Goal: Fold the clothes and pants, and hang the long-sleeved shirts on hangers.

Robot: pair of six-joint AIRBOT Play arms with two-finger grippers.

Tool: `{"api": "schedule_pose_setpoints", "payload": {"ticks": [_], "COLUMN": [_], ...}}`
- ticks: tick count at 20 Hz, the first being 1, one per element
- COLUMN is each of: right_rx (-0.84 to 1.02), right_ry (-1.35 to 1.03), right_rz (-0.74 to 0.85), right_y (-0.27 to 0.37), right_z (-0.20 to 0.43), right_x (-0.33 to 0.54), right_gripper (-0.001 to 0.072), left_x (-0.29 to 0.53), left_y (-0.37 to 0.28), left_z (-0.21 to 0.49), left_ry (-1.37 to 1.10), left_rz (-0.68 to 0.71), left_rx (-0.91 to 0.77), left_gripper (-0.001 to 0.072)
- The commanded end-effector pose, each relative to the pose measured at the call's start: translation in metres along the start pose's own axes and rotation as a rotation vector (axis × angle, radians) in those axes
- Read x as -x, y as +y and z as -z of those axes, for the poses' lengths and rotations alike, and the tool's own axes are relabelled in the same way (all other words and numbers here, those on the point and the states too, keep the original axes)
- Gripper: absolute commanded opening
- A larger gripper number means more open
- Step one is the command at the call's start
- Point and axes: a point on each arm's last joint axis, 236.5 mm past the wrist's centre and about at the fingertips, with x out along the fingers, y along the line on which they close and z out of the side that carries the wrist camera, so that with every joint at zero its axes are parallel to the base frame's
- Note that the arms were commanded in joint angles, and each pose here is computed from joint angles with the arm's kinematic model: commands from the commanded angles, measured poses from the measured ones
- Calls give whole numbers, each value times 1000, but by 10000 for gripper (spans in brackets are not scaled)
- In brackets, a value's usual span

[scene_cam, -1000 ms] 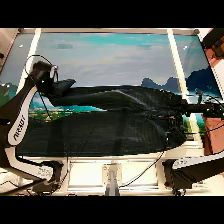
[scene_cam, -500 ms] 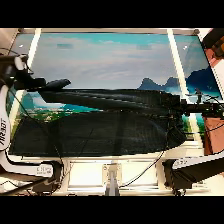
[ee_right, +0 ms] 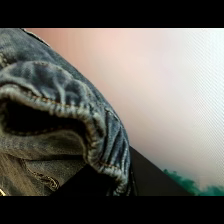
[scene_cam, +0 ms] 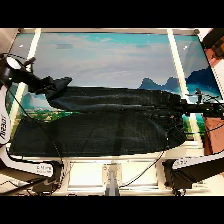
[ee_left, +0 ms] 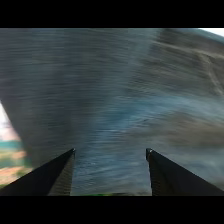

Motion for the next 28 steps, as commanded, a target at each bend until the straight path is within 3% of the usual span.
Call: {"api": "schedule_pose_setpoints", "payload": {"ticks": [1,4,6,7,10,11,13,15,16,17,18,25,28], "right_rx": [0,0,0,0,0,1,5,18,22,24,23,19,17], "right_ry": [-20,-21,-31,-40,-54,-48,-11,48,71,83,86,81,79], "right_rz": [16,16,25,32,43,39,20,14,16,14,12,10,7], "right_y": [-4,-4,-6,-8,-10,-9,-5,-3,-4,-4,-3,-3,-2], "right_z": [-5,-5,-7,-10,-13,-11,-3,11,17,20,20,19,19], "right_x": [0,0,0,0,1,1,0,0,1,1,1,1,1], "right_gripper": [38,38,38,38,38,38,38,38,38,38,38,38,38], "left_x": [-10,3,18,24,25,21,7,-12,-21,-30,-35,-37,-41], "left_y": [-63,-56,-26,-10,33,47,72,90,96,103,110,143,133], "left_z": [8,-15,-43,-51,-58,-60,-60,-59,-60,-63,-68,-115,-122], "left_ry": [33,-58,-165,-199,-231,-233,-220,-198,-196,-201,-220,-430,-455], "left_rz": [192,170,138,128,103,98,92,90,86,79,69,-37,14], "left_rx": [-156,-195,-83,-25,59,88,141,179,184,184,195,115,79], "left_gripper": [466,271,85,30,39,47,184,204,382,618,696,694,666]}}
